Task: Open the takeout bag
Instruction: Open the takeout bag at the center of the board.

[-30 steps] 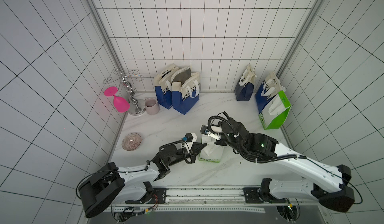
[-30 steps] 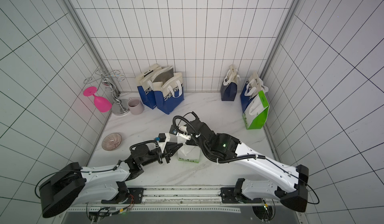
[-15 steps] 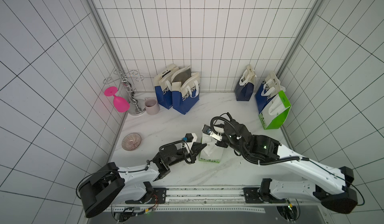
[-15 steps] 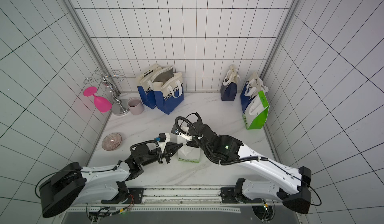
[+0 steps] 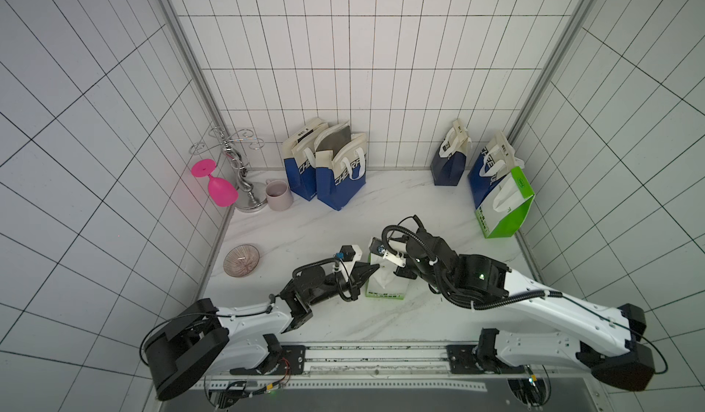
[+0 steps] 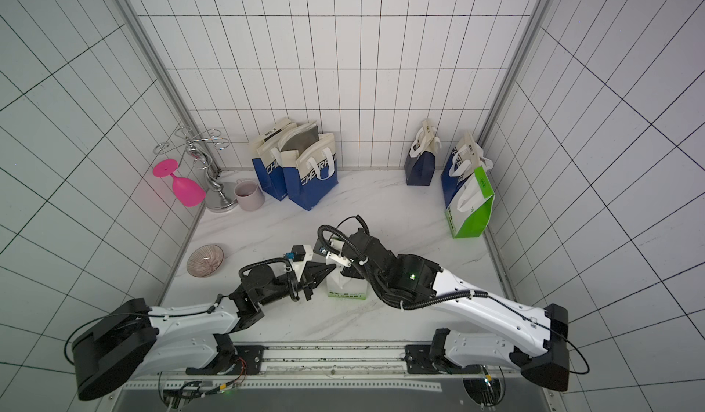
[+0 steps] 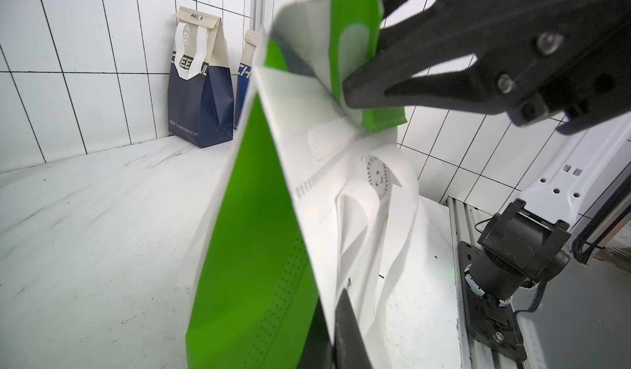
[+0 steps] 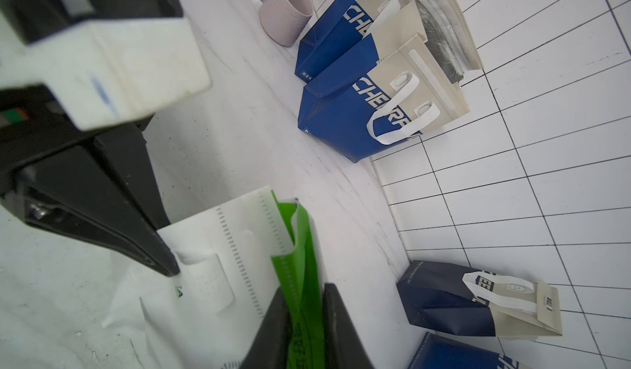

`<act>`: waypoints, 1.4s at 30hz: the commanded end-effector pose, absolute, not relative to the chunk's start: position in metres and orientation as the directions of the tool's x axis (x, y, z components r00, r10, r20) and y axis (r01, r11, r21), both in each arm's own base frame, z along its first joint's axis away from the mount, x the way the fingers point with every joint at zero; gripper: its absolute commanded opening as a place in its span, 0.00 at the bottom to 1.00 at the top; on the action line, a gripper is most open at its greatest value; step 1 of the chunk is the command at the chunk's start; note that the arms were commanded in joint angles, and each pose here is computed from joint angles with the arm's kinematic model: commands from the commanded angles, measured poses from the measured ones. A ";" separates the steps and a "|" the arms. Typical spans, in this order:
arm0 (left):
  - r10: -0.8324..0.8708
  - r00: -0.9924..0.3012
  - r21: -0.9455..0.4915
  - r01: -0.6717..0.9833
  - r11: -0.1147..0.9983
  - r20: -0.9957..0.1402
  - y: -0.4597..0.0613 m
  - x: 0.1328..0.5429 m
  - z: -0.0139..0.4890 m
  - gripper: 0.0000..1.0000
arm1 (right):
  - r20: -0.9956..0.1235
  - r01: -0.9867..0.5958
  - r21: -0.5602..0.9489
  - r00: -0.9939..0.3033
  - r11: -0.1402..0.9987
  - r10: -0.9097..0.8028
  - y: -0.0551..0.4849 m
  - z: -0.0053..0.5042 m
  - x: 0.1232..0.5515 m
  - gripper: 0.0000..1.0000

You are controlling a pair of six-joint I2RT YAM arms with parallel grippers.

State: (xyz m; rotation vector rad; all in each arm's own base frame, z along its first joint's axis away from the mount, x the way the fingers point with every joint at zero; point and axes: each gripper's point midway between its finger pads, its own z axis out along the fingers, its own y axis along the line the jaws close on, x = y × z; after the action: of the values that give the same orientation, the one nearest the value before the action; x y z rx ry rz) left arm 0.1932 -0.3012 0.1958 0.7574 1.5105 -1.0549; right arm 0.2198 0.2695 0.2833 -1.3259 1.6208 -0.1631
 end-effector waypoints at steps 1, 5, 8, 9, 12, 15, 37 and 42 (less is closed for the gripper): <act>-0.085 -0.189 -0.207 0.899 0.385 -0.978 -0.306 0.192 0.204 0.00 | -0.554 -0.649 -0.652 0.052 0.393 -0.831 0.256 0.267 0.221 0.06; -0.086 -0.188 -0.206 0.900 0.385 -0.978 -0.306 0.192 0.204 0.00 | -0.579 -0.663 -0.636 0.072 0.395 -0.812 0.258 0.276 0.217 0.00; -0.083 -0.189 -0.206 0.900 0.385 -0.979 -0.306 0.192 0.204 0.00 | -0.582 -0.669 -0.635 0.086 0.387 -0.809 0.259 0.284 0.215 0.00; -0.082 -0.190 -0.207 0.899 0.385 -0.978 -0.306 0.192 0.203 0.00 | -0.575 -0.661 -0.645 0.088 0.384 -0.814 0.258 0.288 0.217 0.00; -0.082 -0.190 -0.207 0.899 0.387 -0.978 -0.306 0.192 0.203 0.00 | -0.538 -0.635 -0.681 0.095 0.365 -0.837 0.255 0.300 0.222 0.00; -0.080 -0.190 -0.206 0.899 0.387 -0.979 -0.306 0.193 0.203 0.00 | -0.512 -0.616 -0.707 0.107 0.347 -0.852 0.252 0.316 0.225 0.00; -0.068 -0.192 -0.203 0.898 0.389 -0.979 -0.307 0.193 0.200 0.00 | -0.458 -0.606 -0.746 0.164 0.277 -0.874 0.251 0.379 0.235 0.00; -0.068 -0.190 -0.202 0.899 0.389 -0.979 -0.307 0.193 0.201 0.00 | -0.445 -0.630 -0.736 0.176 0.247 -0.878 0.257 0.378 0.233 0.00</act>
State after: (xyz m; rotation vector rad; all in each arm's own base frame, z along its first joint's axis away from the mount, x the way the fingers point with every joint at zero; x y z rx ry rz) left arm 0.1923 -0.3043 0.2010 0.7631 1.4973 -1.0634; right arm 0.2286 0.2587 0.3139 -1.5987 1.6019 -0.3547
